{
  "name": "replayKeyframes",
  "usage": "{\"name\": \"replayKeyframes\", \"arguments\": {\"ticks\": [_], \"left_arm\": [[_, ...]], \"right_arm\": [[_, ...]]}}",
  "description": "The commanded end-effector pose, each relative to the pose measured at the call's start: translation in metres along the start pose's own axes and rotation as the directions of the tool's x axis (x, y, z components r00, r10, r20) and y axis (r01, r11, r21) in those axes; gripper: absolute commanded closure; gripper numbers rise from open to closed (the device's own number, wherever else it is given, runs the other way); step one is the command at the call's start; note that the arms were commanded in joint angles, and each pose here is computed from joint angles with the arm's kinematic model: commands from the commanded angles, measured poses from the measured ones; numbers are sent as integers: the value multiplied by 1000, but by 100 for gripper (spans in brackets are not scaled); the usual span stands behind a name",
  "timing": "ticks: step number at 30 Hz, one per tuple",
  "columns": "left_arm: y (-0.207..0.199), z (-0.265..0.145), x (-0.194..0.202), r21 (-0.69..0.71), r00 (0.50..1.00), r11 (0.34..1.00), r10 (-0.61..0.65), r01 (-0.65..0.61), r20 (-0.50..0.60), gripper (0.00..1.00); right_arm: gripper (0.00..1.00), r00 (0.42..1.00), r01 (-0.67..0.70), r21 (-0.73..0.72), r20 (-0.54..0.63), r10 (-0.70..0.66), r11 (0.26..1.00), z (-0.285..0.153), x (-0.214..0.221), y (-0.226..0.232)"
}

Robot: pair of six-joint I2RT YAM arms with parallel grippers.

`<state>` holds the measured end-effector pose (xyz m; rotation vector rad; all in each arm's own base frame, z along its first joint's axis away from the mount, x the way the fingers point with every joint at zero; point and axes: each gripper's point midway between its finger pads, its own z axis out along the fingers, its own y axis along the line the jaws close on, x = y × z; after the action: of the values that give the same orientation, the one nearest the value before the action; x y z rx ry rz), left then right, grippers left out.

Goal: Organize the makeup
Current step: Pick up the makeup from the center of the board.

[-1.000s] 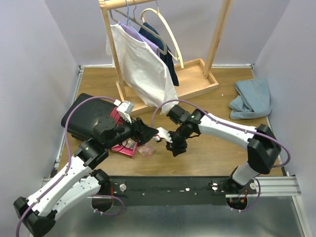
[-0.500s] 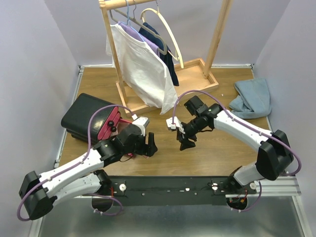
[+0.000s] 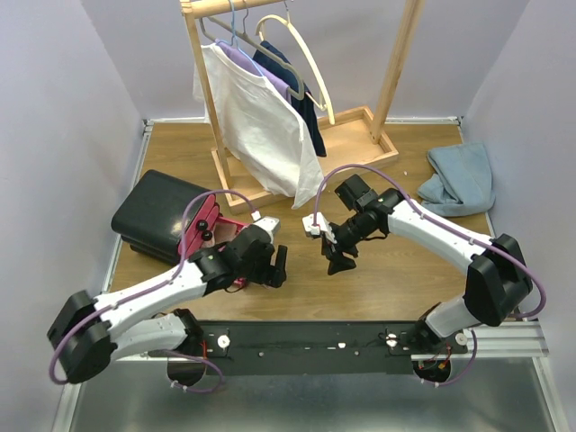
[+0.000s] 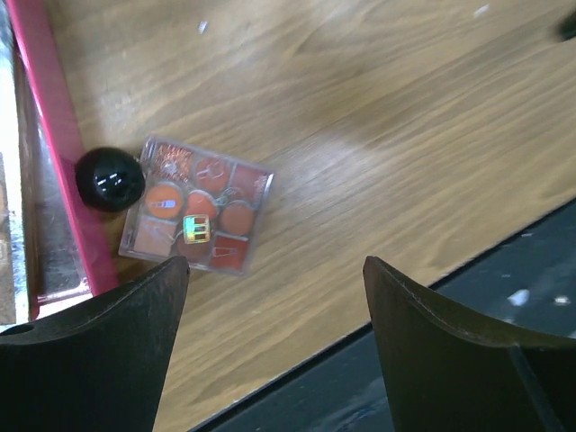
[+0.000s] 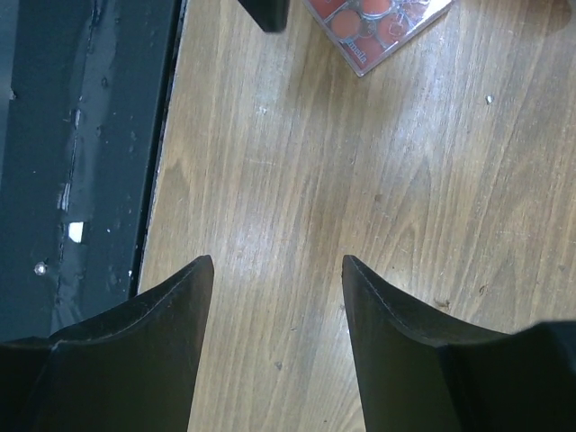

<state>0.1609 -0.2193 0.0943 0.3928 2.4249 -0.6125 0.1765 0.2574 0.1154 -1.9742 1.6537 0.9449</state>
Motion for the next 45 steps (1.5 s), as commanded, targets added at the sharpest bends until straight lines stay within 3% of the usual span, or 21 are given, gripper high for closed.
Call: {"name": "replayKeyframes", "arguments": {"ticks": [1,10,15,35,45], "left_arm": [[9,13,-4,-95,996,994,57,-63,-66,12],[30,26,-3,-239,987,964,86,-118,-139,1],[36,31,6,-268,978,952,99,-146,-182,1],[41,48,22,-327,948,915,143,-235,-283,2],[23,52,29,-247,944,941,156,-231,-289,10]], "right_arm": [[33,1000,8,10,12,-8,1000,0,-2,-7],[32,1000,8,24,2,-8,1000,0,2,-10],[32,1000,3,24,-8,-3,1000,1,4,-10],[32,1000,4,24,-13,-4,1000,1,6,-11],[32,1000,8,23,-11,-8,1000,1,5,-10]]}}
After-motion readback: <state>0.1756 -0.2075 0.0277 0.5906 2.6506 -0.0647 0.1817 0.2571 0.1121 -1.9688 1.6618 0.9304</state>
